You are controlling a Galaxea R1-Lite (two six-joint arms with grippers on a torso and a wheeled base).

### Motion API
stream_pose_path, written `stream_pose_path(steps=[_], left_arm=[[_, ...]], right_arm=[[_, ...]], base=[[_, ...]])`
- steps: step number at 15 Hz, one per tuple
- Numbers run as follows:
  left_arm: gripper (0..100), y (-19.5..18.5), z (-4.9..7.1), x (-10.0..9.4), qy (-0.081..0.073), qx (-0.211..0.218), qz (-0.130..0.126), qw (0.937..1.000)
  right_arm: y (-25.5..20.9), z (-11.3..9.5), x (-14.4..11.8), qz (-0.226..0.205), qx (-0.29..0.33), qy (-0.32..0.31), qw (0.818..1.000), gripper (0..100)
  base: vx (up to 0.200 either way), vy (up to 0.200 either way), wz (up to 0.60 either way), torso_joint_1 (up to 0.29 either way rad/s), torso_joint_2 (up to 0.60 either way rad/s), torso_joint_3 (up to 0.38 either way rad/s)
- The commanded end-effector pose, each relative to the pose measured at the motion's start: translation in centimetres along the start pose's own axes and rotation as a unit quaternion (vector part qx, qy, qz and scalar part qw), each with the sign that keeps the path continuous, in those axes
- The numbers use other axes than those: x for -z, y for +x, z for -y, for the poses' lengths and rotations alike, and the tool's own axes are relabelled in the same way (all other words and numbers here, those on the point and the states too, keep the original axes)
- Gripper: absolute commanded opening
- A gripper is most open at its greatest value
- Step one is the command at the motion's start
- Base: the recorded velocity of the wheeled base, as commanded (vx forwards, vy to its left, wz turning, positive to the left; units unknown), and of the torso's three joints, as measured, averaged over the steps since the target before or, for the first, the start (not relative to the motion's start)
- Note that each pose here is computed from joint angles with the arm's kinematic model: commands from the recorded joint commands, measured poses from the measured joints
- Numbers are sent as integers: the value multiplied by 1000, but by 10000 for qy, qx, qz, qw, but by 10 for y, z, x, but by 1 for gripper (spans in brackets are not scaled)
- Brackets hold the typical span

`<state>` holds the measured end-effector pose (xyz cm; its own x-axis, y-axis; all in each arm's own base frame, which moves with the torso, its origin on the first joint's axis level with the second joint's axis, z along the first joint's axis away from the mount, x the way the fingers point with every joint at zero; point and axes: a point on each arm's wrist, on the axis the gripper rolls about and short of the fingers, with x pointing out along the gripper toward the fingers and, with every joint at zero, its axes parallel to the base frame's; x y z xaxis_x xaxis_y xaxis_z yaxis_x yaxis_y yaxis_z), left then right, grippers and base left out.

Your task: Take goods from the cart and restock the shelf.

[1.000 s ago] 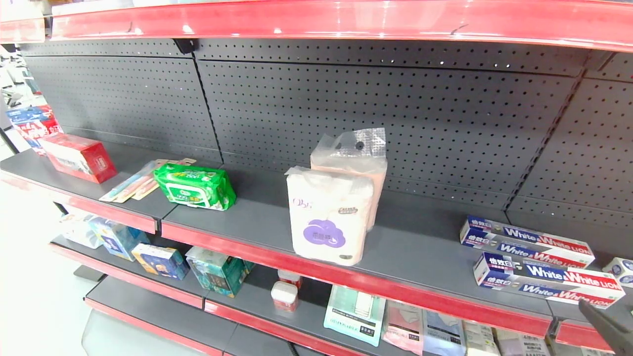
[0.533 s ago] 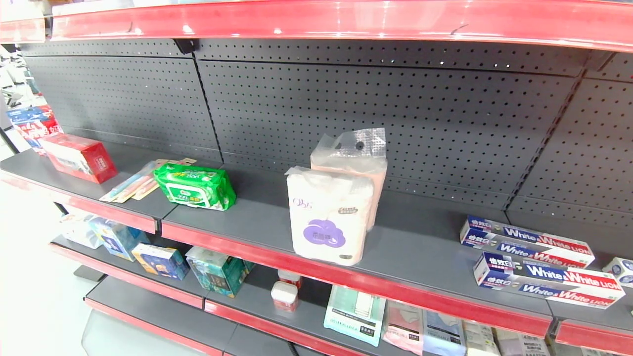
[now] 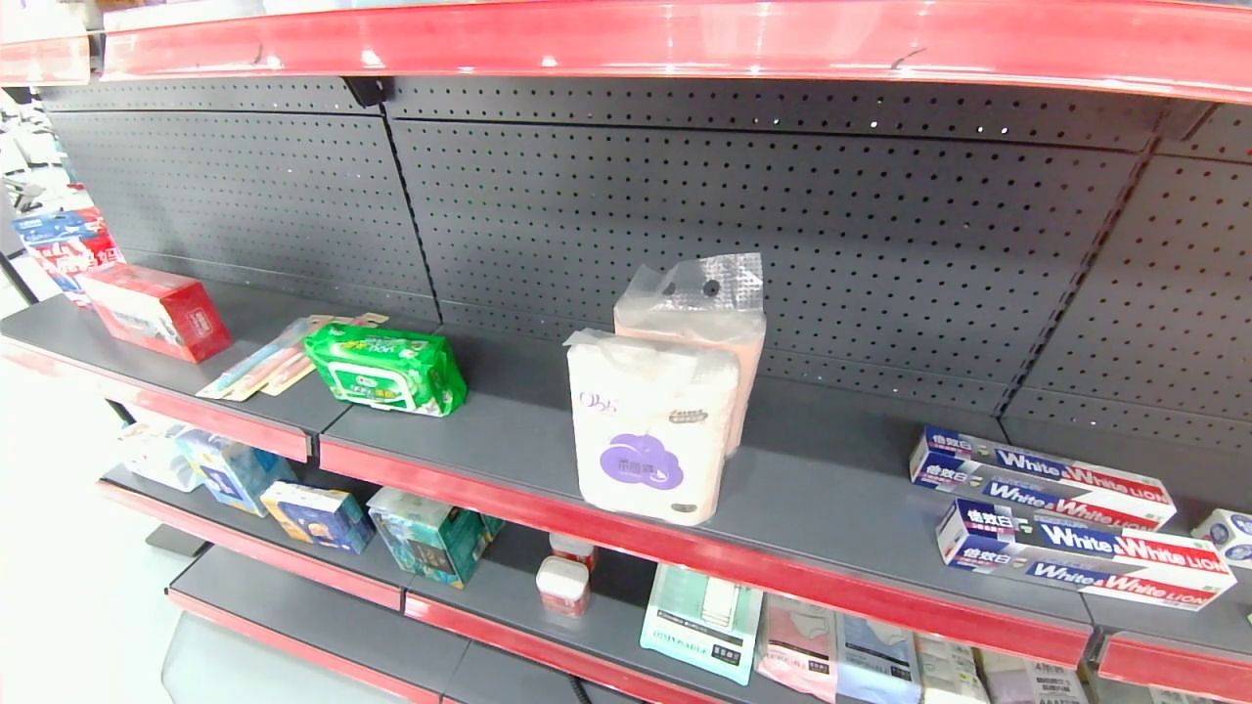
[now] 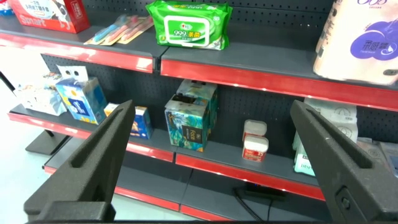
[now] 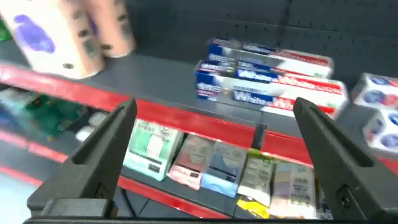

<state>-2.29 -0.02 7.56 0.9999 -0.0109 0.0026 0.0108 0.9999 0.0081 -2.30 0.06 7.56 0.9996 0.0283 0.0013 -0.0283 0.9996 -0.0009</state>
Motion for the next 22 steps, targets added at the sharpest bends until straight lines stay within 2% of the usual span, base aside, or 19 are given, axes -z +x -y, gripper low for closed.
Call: stream_pose_path(steps=[1, 18, 22], left_arm=[[100, 0, 0, 0, -2, -1, -5, 10000], [100, 0, 0, 0, -2, -1, -5, 10000], [100, 0, 0, 0, -2, -1, -5, 10000]], right_arm=[[0, 0, 0, -14, 19, 28, 10000, 100], [0, 0, 0, -14, -27, 43, 10000, 100], [0, 0, 0, -14, -27, 43, 10000, 100]], base=[[0, 0, 0, 0, 0, 0], [0, 0, 0, 0, 0, 0], [0, 0, -600, 4, 0, 1]])
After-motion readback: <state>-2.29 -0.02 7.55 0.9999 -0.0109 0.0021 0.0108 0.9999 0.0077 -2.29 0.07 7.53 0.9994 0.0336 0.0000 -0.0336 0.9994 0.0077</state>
